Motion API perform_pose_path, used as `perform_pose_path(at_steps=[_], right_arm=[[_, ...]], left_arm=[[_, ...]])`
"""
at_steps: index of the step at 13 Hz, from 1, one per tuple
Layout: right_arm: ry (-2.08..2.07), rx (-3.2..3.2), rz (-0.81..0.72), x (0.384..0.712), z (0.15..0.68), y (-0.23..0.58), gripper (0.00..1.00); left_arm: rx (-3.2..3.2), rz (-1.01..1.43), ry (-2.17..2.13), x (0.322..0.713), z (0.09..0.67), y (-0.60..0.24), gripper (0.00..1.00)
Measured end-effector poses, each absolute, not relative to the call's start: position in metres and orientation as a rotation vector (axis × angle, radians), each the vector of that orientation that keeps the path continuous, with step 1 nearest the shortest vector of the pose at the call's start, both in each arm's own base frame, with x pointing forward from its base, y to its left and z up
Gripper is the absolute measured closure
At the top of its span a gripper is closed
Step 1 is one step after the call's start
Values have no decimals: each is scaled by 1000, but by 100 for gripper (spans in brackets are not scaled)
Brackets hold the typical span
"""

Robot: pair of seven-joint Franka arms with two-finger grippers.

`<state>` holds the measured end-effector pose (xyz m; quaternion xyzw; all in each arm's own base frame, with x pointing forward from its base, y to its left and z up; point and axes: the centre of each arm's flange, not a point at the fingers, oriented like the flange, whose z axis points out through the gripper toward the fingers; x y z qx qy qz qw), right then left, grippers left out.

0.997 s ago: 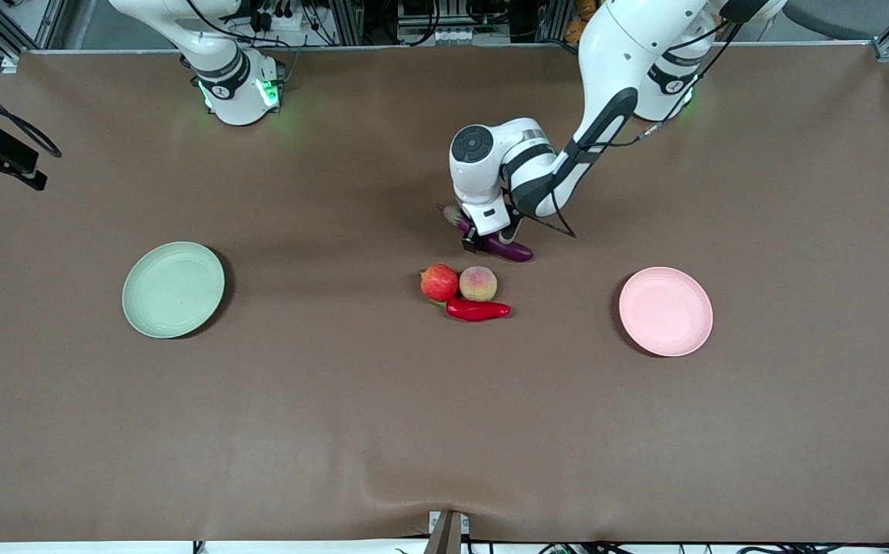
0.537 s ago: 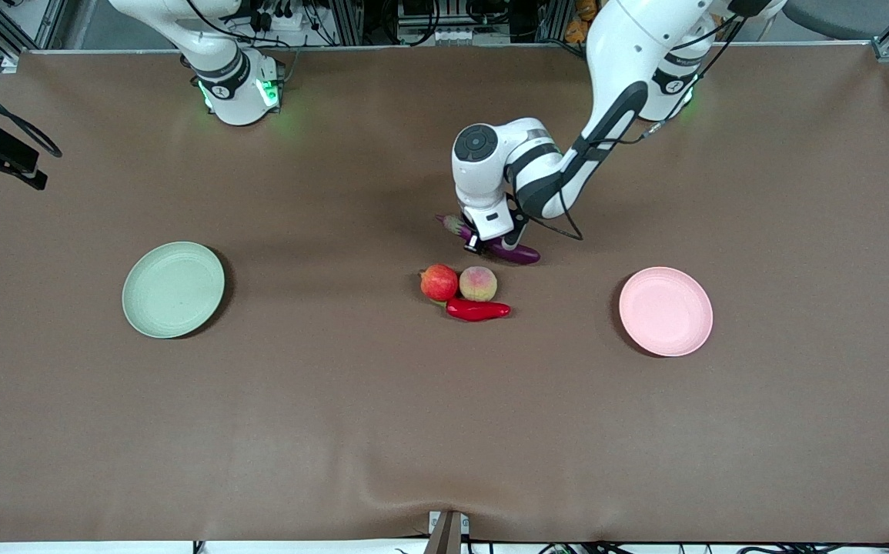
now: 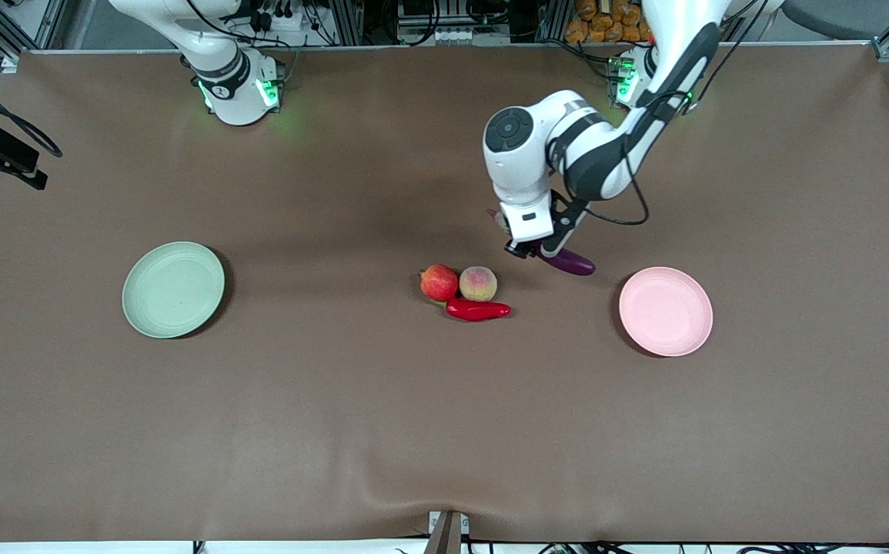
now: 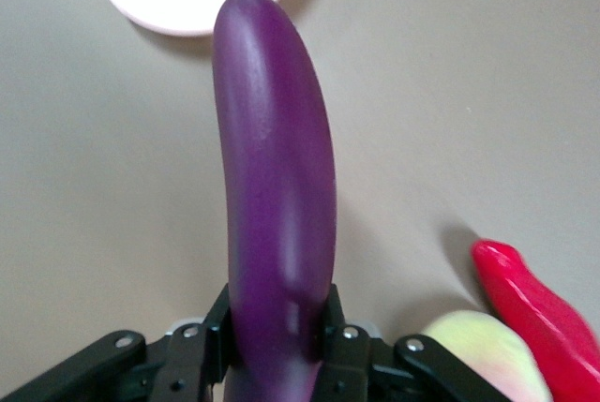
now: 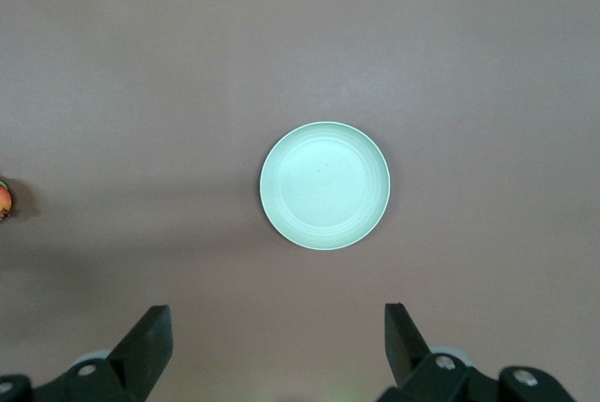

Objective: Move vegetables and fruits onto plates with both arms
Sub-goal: 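Carry the eggplant with the left gripper while the right gripper reaches out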

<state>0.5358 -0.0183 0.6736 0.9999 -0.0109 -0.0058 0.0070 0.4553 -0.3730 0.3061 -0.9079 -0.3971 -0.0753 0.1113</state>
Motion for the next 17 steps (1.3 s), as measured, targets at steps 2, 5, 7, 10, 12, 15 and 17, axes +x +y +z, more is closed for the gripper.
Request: perform_pose_path(at_steps=[2,5,7,10,12,15,17], right_arm=[[-34,3127,-18,536,674,-18,0],[-34,3127,-17,536,674,-18,0],[-33,3127,-28,538,670,-18,0],[25,3127,-69,546,655,1,0],[116,3122,-97,554,641,35,0],[251,3132,-91,579,604,92,0],[234,3191,-115,598,568,124,0]], left_arm=[[-2684,-159,-1028,479,315,-333,62],[-2736,-54,-842,520,320,-259,62],[-2778,10,-720,536,320,-224,62],[-2821,77,-513,546,319,-192,62],[-2843,151,-339,552,317,-165,62],[-2894,242,-150,559,315,-127,62],[-2910,276,-34,563,313,-108,62]])
